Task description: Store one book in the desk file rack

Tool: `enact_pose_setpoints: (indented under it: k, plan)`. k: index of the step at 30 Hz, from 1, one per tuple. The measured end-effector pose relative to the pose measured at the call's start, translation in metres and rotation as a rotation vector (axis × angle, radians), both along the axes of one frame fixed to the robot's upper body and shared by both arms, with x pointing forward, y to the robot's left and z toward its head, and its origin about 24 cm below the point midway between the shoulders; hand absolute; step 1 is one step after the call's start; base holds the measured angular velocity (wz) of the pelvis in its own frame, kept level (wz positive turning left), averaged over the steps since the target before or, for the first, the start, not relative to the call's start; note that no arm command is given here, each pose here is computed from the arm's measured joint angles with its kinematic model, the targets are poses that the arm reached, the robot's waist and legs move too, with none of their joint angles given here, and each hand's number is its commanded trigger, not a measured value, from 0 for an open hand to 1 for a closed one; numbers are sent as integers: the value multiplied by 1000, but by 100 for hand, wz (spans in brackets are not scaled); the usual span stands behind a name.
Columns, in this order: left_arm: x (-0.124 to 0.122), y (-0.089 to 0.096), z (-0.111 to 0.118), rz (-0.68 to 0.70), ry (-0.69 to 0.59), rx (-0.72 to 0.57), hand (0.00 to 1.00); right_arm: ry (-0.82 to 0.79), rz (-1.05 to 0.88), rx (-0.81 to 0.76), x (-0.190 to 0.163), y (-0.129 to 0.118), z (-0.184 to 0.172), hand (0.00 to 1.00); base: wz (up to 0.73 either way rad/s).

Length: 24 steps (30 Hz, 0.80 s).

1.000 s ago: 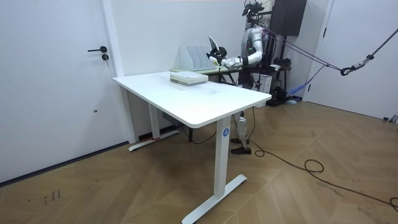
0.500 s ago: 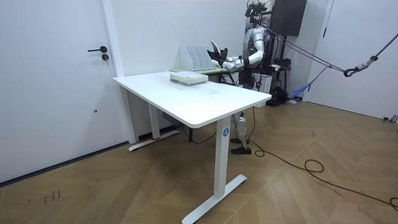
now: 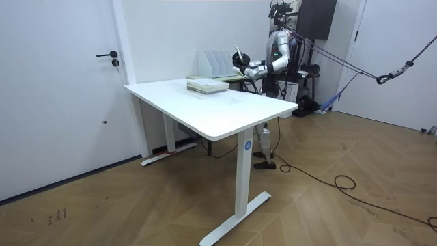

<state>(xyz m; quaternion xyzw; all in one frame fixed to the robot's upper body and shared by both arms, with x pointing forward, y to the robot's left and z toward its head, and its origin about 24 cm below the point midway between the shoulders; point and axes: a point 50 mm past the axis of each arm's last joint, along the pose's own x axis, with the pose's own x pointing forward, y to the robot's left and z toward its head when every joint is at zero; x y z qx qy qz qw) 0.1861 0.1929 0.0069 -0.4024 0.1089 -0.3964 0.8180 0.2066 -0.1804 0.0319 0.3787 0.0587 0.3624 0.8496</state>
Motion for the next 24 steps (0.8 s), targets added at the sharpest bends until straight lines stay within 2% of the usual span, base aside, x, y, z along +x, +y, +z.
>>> enact_pose_setpoints:
  k: [16, 17, 18, 19, 24]
  plan:
    - [0, -2, 0, -4, 2, -16, 100, -5, -4, 7, 1, 1, 3, 100, 0]
    - [0, -2, 0, -5, 2, -17, 91, -3, -6, 6, 1, 2, 3, 100, 0]
    - [0, -2, 0, -5, 2, -17, 29, -3, -6, 6, 1, 2, 3, 100, 0]
    - [-1, -3, 0, -7, 4, -18, 0, -3, -6, 8, 1, 2, 3, 100, 0]
    - [-1, -2, -4, 0, 18, -12, 0, 4, -5, 10, 0, 3, 2, 100, 0]
